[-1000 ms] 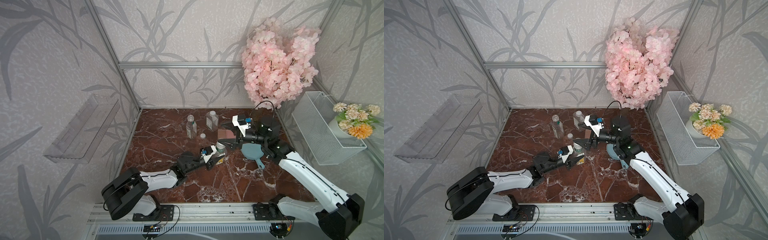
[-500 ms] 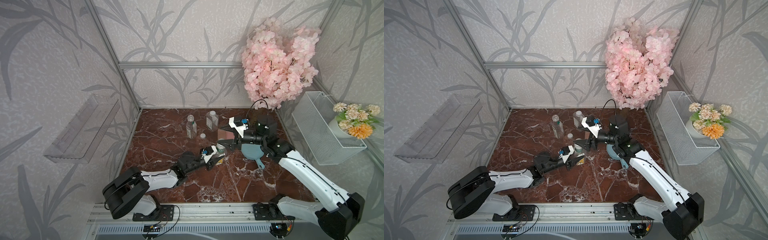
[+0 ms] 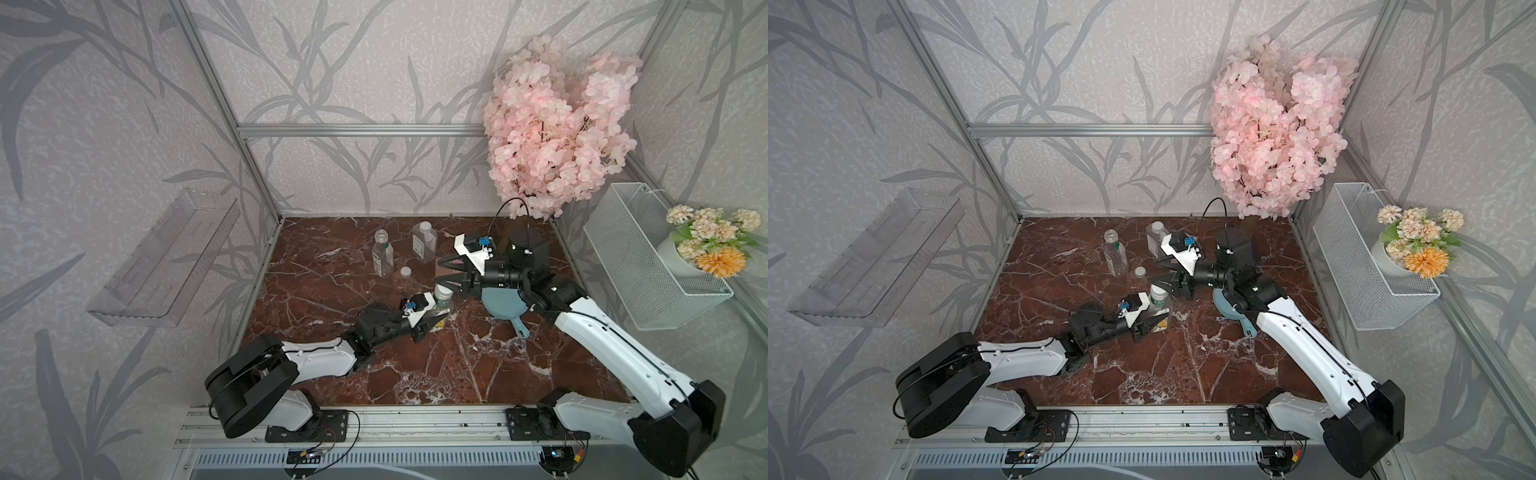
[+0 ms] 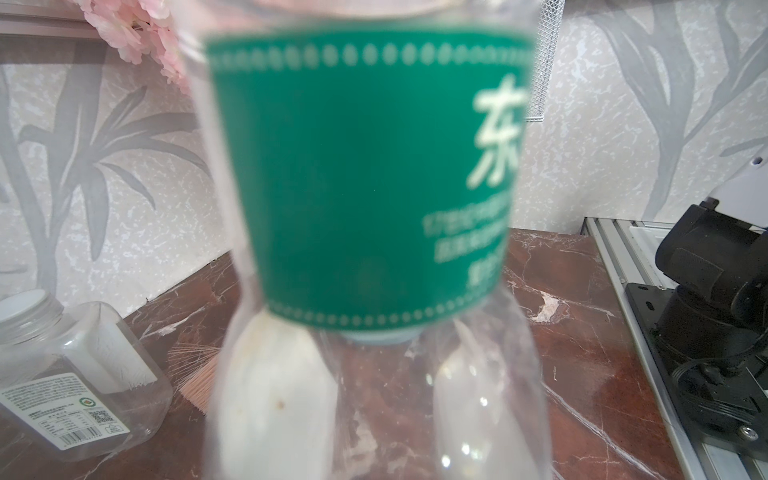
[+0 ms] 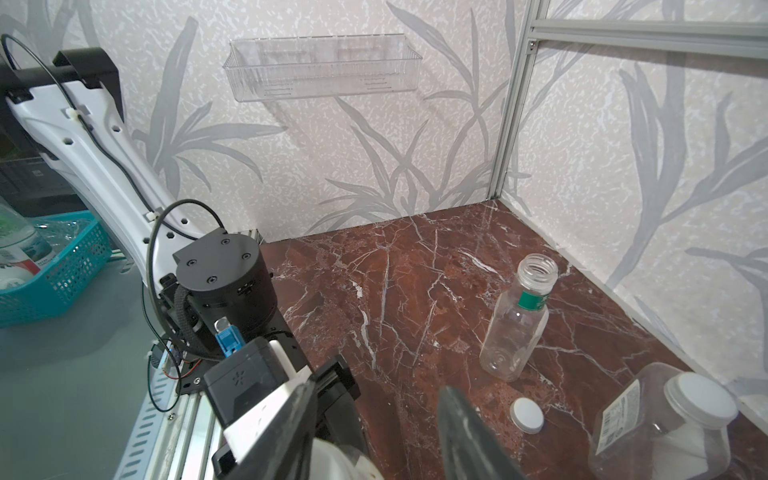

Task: Screw on the bottle caps
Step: Screw the bottle cap onto the plastic bottle.

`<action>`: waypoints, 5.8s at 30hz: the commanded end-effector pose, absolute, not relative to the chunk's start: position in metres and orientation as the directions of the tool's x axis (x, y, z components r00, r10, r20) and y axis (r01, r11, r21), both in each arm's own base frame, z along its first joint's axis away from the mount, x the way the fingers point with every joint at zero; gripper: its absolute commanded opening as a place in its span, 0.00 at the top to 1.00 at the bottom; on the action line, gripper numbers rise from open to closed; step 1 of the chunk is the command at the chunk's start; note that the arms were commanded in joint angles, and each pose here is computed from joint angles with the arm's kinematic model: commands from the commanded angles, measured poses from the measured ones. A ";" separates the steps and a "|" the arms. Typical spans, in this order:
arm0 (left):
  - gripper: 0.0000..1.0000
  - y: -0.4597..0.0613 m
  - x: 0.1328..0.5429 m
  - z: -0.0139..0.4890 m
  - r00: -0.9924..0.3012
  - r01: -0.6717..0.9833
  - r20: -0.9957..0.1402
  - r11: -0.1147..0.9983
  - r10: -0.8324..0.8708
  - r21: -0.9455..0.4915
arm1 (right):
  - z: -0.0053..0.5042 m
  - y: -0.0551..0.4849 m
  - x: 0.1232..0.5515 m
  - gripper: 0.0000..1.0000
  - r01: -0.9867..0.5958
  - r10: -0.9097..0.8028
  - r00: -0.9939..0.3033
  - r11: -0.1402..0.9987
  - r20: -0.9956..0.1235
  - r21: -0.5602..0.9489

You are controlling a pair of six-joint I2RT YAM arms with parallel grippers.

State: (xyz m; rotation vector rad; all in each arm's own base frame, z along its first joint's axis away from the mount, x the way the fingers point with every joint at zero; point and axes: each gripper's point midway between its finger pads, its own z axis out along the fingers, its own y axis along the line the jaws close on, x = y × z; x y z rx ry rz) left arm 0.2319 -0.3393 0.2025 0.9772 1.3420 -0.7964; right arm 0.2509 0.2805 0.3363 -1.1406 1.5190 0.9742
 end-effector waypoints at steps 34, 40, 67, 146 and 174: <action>0.81 -0.333 0.231 0.245 0.221 0.876 -0.975 0.445 -0.027 0.186 | 0.296 0.284 0.242 0.72 -0.946 -0.206 -0.293 0.204 -0.934 0.252; 0.81 -0.331 0.232 0.244 0.223 0.869 -0.974 0.457 -0.023 0.188 | 0.292 0.285 0.242 0.73 -0.930 -0.196 -0.344 0.208 -0.918 0.304; 0.80 -0.338 0.222 0.225 0.117 0.922 -0.993 0.372 -0.003 0.107 | 0.372 0.252 0.201 0.23 -0.975 -0.088 0.208 0.067 -0.974 -0.214; 0.81 -0.301 0.273 0.283 0.239 0.708 -0.967 0.698 -0.087 0.112 | 0.215 0.296 0.287 0.69 -0.617 -0.234 -0.238 0.786 -0.943 -0.039; 0.81 -0.307 0.283 0.229 0.106 0.718 -0.994 0.692 0.009 0.083 | 0.307 0.250 0.198 0.01 -0.854 -0.236 -0.155 0.521 -0.959 0.009</action>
